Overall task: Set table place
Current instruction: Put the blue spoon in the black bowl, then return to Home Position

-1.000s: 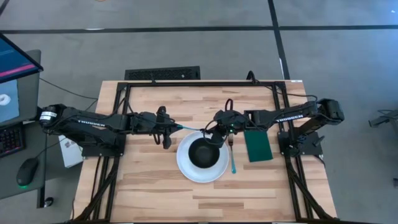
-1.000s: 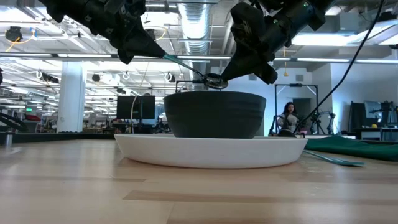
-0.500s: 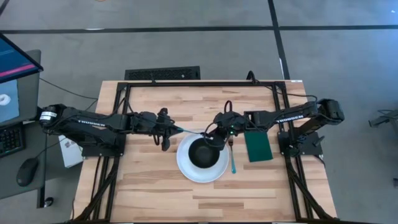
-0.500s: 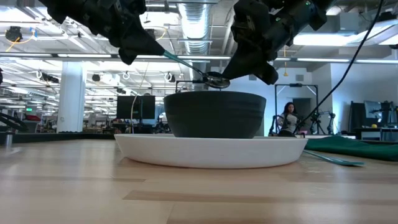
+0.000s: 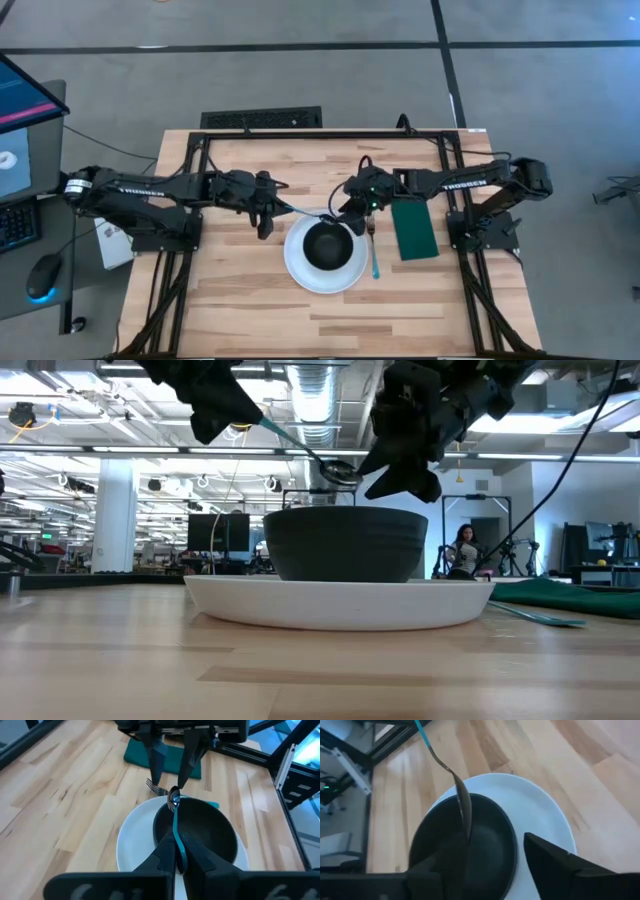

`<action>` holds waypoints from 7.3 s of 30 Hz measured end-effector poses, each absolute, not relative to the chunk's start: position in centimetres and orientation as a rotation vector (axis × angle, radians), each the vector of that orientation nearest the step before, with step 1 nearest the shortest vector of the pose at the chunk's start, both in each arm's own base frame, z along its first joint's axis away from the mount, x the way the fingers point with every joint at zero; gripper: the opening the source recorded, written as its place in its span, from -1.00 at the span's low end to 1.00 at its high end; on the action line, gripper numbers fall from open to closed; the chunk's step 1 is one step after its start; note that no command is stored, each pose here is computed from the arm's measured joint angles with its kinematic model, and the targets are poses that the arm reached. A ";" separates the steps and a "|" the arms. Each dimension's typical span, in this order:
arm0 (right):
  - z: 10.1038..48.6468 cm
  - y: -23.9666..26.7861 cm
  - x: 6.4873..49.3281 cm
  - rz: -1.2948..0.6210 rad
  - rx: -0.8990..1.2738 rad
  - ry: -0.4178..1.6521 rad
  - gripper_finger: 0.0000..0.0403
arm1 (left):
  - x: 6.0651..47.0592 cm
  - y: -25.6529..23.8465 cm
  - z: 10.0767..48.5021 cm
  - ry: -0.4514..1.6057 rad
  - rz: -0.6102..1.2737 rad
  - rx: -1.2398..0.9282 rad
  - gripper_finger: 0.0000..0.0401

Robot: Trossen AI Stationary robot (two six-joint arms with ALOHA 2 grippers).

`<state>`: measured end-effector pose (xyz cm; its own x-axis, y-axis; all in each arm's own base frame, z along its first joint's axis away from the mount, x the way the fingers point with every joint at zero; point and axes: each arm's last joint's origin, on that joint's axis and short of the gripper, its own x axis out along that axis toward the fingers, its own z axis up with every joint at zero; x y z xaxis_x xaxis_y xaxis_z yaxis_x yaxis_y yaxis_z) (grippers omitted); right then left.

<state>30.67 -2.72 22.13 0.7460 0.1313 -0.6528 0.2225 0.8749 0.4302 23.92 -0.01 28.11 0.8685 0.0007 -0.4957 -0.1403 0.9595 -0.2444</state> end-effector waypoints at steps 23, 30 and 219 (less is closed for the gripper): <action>22.6 -9.7 28.4 -0.215 0.475 0.834 0.27 | 27.3 3.5 24.8 0.679 0.005 -0.842 -1.00; 22.6 -9.6 28.3 -0.196 0.441 0.844 0.27 | 29.1 5.4 22.6 0.830 0.006 -0.913 -1.00; 16.9 -1.1 9.7 -0.220 0.020 -0.045 0.27 | 9.1 4.0 16.9 0.010 0.666 -0.092 -0.35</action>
